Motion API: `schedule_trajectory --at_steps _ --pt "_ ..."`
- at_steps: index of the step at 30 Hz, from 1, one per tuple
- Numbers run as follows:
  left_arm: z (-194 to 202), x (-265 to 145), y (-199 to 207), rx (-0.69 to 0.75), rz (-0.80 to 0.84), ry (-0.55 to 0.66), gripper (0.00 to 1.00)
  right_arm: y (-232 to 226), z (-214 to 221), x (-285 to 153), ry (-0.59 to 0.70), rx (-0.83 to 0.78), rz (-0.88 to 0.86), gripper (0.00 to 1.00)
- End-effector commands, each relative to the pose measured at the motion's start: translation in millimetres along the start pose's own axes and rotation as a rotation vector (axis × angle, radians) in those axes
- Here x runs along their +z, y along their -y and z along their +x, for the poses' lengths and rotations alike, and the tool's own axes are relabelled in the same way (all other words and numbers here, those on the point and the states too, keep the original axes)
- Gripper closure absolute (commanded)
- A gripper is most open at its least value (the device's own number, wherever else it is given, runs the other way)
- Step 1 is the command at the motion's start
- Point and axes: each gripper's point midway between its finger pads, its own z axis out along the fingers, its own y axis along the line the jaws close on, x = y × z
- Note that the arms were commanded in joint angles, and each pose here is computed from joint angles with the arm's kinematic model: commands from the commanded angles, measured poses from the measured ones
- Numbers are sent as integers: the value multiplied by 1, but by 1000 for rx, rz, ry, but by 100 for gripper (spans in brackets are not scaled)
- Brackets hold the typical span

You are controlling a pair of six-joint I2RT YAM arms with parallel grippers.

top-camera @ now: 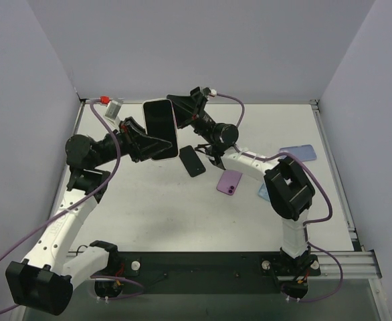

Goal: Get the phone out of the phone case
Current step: Remove the phone case from the phone.

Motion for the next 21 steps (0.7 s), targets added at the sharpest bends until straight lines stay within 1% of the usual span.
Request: schedule_trajectory --at_steps 1,6,9,10,12,15,16,17,20,21 --pt "-35 -24 167 719 444 90 100 134 35 -70 -66 601 470 100" --pt "-37 -24 167 712 438 103 100 147 44 -82 -74 612 529 100" --pt "-40 -23 165 690 427 113 100 152 47 -91 -93 565 582 100" --pt "-41 -21 163 669 416 116 100 153 43 -96 -93 518 595 100" --pt "-44 -19 158 633 398 124 100 157 42 -105 -91 478 653 100" --pt "-56 -10 144 539 332 153 100 161 38 -123 -110 374 745 100" --pt "-62 -5 134 479 283 165 100 164 40 -132 -121 352 777 95" --pt "-64 -2 128 444 267 167 100 163 37 -139 -126 301 811 93" --pt "-68 7 106 309 235 173 100 163 38 -155 -138 251 884 88" --pt "-67 12 92 264 216 166 100 165 39 -161 -171 190 900 87"
